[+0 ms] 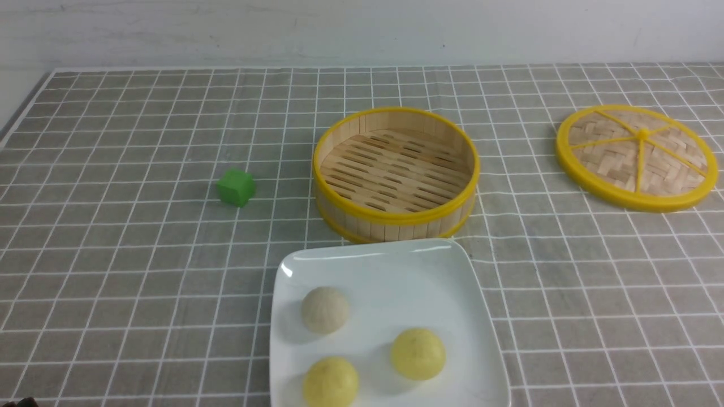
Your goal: Put the steamed buns into the plate on the grey tablecloth.
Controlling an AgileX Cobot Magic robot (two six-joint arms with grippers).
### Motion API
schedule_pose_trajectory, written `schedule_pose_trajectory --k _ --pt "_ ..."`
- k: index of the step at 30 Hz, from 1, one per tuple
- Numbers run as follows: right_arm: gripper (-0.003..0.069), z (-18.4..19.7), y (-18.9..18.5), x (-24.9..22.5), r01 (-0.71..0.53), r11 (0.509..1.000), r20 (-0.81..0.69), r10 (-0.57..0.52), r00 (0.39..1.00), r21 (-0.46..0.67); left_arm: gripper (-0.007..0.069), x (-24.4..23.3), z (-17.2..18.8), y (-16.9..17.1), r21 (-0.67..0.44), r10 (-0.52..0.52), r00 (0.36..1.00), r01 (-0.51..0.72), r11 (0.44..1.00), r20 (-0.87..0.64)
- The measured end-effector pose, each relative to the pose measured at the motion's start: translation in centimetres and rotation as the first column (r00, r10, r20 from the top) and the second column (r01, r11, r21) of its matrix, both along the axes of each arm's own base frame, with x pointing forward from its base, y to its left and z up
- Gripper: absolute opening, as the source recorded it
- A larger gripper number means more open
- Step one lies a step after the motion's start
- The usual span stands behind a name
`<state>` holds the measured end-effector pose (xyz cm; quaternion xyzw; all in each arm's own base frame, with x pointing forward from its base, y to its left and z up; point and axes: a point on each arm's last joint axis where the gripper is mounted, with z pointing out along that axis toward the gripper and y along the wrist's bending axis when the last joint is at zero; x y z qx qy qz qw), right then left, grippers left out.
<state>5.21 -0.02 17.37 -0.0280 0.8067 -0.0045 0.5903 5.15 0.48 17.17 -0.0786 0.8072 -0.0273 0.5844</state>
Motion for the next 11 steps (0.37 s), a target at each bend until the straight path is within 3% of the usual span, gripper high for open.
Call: schedule_pose_trajectory --k 11 --pt "0.0238 0.0 0.0 0.0 0.0 1.0 0.0 0.0 1.0 0.0 0.0137 0.0 0.0 0.0 0.0 0.0 1.0 0.0 1.0 0.0"
